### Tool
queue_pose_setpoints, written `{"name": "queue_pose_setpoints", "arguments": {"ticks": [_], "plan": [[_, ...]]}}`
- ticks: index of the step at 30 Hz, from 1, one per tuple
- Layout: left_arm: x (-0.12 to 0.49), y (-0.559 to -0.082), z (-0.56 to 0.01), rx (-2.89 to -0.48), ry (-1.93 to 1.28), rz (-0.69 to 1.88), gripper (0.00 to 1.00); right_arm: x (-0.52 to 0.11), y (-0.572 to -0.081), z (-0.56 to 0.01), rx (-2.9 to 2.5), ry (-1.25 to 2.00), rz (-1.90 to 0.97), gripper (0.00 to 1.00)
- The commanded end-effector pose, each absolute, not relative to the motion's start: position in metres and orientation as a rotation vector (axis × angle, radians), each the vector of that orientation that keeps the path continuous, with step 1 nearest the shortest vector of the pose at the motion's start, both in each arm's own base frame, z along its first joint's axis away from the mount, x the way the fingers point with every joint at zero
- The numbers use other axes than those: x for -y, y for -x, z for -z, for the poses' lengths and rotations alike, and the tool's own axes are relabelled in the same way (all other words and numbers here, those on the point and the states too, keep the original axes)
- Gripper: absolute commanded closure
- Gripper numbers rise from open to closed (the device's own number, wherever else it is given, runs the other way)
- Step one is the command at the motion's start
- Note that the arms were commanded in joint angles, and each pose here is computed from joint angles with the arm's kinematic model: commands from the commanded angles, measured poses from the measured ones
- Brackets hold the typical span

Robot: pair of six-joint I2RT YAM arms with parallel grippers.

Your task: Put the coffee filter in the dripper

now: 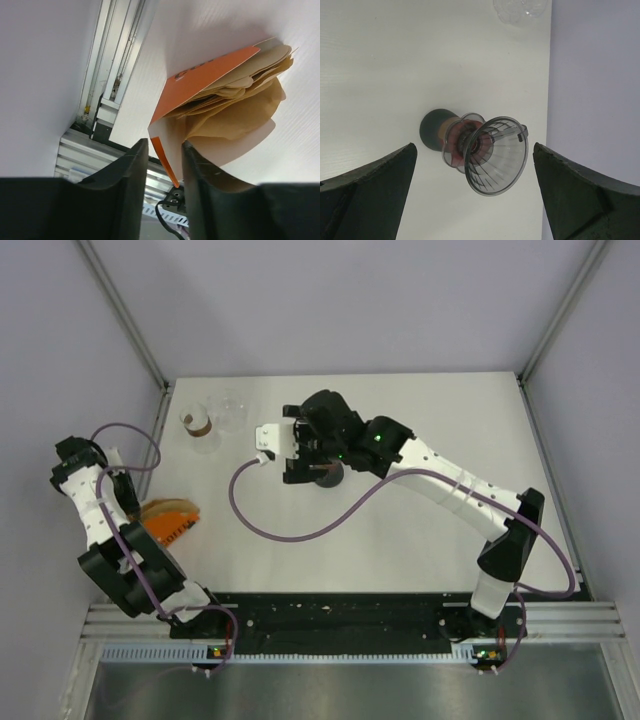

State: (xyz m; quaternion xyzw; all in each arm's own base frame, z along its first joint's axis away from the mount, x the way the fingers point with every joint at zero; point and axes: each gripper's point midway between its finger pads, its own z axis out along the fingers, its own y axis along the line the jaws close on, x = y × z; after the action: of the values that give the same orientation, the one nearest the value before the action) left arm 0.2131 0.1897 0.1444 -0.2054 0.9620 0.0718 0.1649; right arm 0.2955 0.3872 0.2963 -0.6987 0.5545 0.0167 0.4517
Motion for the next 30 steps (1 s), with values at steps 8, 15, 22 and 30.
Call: {"name": "queue_pose_setpoints", "arguments": {"ticks": [8, 15, 22, 30], "plan": [[-0.162, -0.229, -0.153, -2.69, 0.423, 0.025, 1.0, -0.419, -0.266, -0.315, -1.273, 1.683, -0.236, 0.01], [-0.1, -0.248, -0.201, -2.504, 0.081, 0.316, 1.0, -0.461, -0.243, -0.333, -1.234, 1.527, -0.571, 0.01], [-0.033, -0.264, -0.239, -2.372, -0.171, 0.443, 1.0, -0.489, -0.226, -0.319, -1.299, 1.374, -0.75, 0.19], [-0.002, -0.259, -0.267, -2.323, -0.273, 0.448, 1.0, -0.492, -0.207, -0.292, -1.352, 1.326, -0.846, 0.56]]}}
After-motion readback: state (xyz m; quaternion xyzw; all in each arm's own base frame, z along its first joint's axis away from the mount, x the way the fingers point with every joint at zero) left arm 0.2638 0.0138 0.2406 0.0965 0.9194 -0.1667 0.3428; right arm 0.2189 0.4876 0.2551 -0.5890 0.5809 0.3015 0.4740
